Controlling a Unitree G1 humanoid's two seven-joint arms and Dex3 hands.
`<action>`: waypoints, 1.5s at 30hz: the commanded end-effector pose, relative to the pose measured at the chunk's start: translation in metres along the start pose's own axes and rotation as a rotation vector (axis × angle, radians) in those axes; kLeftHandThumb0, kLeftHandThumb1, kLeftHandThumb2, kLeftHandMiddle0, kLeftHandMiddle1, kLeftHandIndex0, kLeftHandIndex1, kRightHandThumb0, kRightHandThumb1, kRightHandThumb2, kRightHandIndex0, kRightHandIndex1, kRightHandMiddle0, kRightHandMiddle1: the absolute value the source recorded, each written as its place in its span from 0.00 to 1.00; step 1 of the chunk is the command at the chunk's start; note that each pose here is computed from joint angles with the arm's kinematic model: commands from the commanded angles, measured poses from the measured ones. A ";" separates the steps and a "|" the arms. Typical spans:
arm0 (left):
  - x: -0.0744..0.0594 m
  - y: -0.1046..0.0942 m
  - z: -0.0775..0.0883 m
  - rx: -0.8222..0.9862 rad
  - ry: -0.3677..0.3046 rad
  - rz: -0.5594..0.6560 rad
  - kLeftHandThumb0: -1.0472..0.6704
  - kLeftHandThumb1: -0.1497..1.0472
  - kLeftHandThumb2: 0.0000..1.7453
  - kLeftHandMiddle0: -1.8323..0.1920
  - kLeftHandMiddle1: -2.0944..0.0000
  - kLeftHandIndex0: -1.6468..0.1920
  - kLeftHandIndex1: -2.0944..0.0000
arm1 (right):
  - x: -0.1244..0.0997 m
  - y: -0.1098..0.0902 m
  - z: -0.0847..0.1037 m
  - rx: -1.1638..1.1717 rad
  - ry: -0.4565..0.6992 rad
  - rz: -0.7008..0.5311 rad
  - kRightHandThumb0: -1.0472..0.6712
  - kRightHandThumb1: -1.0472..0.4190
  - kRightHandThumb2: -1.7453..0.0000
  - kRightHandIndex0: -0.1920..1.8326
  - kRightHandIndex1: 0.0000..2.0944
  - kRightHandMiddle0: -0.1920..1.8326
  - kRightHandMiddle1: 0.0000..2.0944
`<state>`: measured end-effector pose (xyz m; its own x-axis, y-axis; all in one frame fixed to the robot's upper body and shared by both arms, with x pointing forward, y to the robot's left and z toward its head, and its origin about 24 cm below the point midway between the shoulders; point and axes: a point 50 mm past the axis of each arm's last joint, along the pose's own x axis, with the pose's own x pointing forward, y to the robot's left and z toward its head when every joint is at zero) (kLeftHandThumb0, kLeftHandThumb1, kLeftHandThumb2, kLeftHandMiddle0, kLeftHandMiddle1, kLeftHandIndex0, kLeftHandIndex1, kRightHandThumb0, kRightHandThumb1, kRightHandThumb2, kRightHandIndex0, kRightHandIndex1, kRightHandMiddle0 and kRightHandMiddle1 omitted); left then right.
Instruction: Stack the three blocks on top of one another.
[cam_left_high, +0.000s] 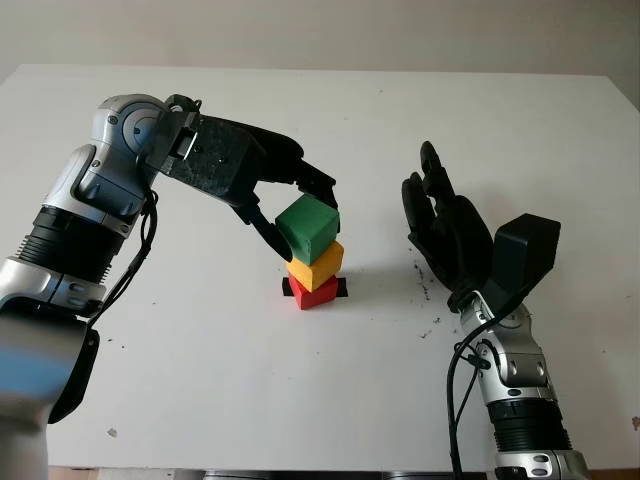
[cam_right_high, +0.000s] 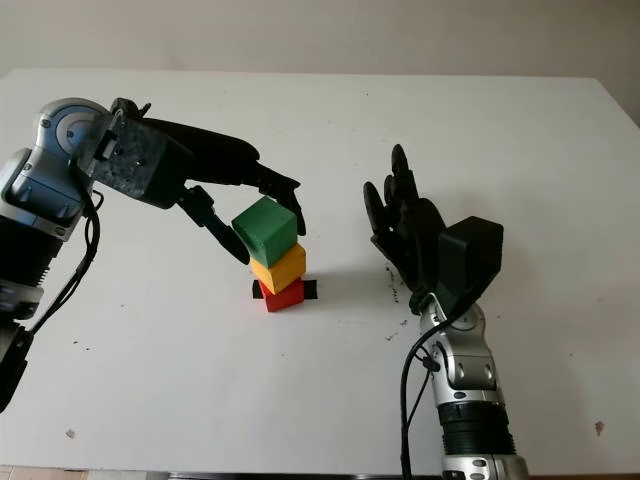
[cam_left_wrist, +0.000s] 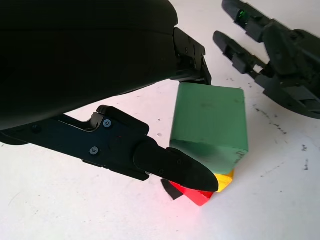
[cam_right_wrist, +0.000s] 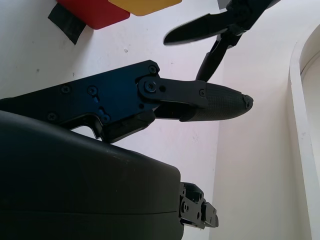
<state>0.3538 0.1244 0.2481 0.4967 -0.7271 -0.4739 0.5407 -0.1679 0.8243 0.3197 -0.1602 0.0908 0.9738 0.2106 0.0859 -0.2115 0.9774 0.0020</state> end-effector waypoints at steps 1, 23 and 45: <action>-0.006 -0.001 0.000 0.006 -0.009 0.012 0.23 0.94 0.03 0.97 0.98 0.88 0.84 | 0.002 -0.002 0.004 -0.003 -0.011 -0.004 0.17 0.00 0.71 0.00 0.00 0.00 0.00; -0.044 0.006 -0.013 -0.456 -0.190 0.220 0.17 0.87 0.03 1.00 1.00 1.00 1.00 | 0.003 -0.001 0.003 -0.007 -0.015 -0.003 0.17 0.00 0.71 0.00 0.00 0.00 0.00; -0.063 -0.102 -0.065 -0.966 -0.205 1.136 0.12 1.00 0.41 1.00 1.00 1.00 1.00 | 0.007 -0.003 0.007 0.029 -0.038 -0.004 0.19 0.00 0.70 0.00 0.00 0.00 0.00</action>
<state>0.3155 0.2278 0.1805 0.8834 -0.2893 0.3686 0.2386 0.9547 0.1775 0.3256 -0.1608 0.0932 0.9736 0.2074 0.0952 -0.2107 0.9772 0.0261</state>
